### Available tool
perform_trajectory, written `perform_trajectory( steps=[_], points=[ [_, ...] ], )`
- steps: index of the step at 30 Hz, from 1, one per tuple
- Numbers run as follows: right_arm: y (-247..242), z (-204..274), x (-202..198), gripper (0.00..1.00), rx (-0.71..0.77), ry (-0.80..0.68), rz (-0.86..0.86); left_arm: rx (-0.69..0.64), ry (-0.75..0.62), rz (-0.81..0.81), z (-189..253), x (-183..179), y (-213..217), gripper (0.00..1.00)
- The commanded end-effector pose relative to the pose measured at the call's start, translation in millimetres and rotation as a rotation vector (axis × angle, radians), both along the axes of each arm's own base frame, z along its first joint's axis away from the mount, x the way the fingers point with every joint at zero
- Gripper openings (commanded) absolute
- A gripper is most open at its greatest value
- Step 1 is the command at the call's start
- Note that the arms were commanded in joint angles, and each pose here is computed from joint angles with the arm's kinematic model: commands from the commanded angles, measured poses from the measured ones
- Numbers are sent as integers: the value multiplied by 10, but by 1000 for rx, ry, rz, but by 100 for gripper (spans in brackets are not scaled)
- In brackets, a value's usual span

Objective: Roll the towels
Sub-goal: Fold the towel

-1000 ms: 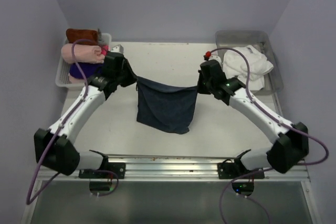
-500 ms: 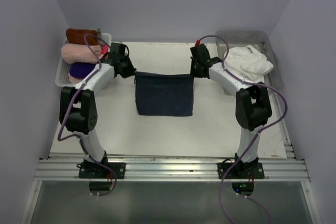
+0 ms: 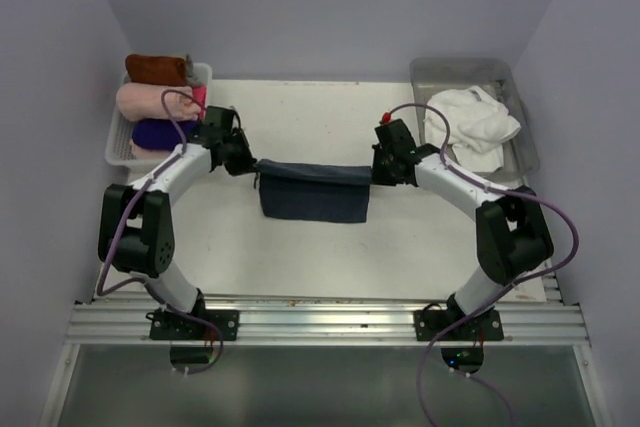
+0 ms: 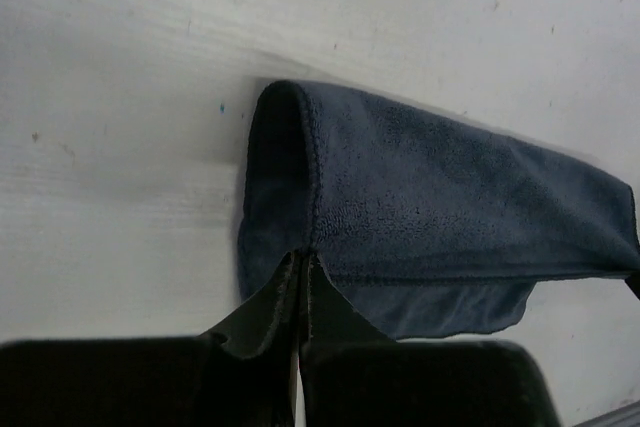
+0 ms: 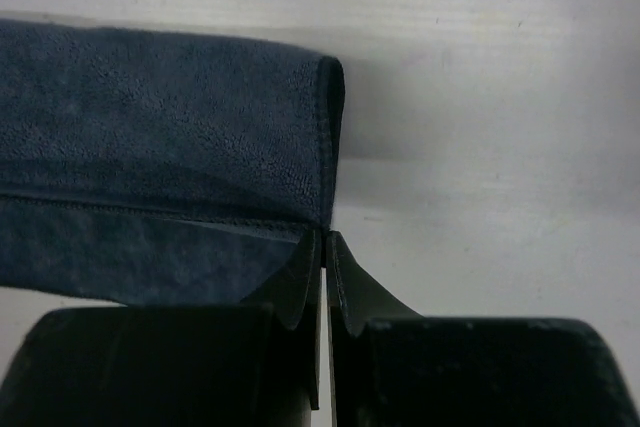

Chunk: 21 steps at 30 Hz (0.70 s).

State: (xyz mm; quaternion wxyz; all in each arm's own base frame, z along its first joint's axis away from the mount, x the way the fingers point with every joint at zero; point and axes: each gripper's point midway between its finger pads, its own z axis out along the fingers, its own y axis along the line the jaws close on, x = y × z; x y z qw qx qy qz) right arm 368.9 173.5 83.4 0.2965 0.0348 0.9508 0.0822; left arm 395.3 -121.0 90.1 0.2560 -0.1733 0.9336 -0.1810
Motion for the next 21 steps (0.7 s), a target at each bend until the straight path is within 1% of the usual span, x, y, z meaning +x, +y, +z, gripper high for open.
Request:
perform_trajectory(
  steps=[1,2,4,7,11,21],
  points=[
    [145,59,-241,0,77,2,21,-20,-34,-63,99,-232,-8,0],
    [142,50,-287,0,81,3,19,-18,-46,-80,121,-280,-7,0],
    [143,26,-409,0,88,4,20,-12,-10,-95,-13,-431,8,0],
    [146,-24,-540,0,70,21,28,11,12,-91,-123,-554,63,0],
    [168,-87,-674,0,54,28,42,-2,12,-94,-161,-630,54,0],
    [116,-281,-747,0,32,55,16,13,58,-124,-370,-798,76,0]
  ],
)
